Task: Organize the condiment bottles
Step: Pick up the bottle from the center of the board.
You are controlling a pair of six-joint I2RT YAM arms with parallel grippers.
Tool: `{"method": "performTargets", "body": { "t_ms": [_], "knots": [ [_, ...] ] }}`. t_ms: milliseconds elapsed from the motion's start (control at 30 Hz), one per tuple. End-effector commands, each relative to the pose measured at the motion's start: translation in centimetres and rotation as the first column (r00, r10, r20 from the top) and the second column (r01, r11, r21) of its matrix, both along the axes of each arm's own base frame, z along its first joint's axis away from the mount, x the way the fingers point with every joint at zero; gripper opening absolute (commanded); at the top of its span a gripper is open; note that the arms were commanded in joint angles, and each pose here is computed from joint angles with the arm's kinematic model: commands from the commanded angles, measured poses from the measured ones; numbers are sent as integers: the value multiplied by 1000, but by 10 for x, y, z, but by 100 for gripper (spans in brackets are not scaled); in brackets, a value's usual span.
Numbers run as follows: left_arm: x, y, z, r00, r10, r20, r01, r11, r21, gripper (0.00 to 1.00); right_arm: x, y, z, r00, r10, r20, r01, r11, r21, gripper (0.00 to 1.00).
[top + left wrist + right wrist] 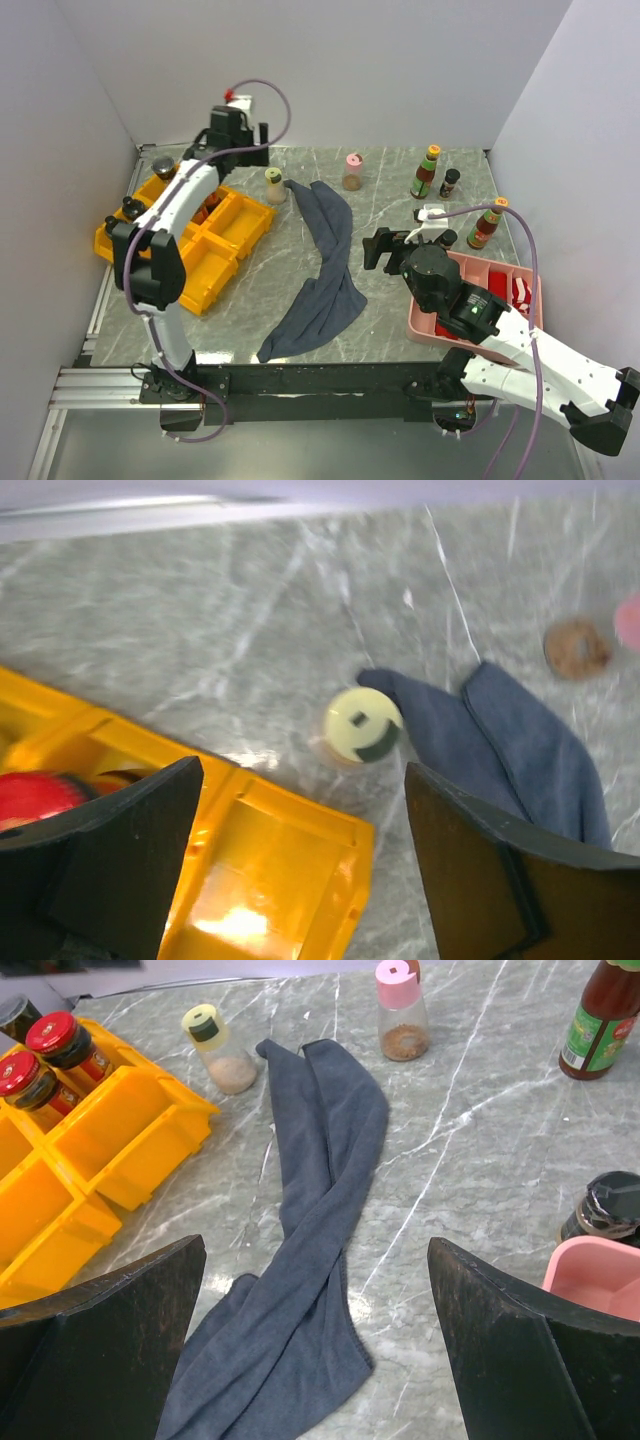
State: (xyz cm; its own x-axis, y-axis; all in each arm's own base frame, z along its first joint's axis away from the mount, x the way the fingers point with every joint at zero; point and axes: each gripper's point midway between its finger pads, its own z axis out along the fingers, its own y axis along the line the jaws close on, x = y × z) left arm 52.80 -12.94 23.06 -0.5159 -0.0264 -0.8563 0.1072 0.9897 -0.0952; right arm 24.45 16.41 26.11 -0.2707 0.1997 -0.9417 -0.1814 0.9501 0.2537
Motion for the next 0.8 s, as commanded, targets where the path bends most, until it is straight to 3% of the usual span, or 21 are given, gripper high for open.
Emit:
{"method": "performTargets", "body": {
  "t_ms": [0, 467, 767],
  "knots": [
    [11, -32, 1, 995, -88, 51, 86, 996, 39, 84, 2, -4, 7, 999, -23, 22, 22, 1000, 22, 100],
    [34, -53, -56, 994, -109, -24, 111, 992, 56, 82, 4, -2, 5, 1000, -22, 19, 21, 1000, 12, 100],
    [46, -53, -79, 994, -96, -43, 99, 992, 75, 72, 7, -1, 1, 999, -33, 9, 33, 999, -9, 100]
  ]
}}
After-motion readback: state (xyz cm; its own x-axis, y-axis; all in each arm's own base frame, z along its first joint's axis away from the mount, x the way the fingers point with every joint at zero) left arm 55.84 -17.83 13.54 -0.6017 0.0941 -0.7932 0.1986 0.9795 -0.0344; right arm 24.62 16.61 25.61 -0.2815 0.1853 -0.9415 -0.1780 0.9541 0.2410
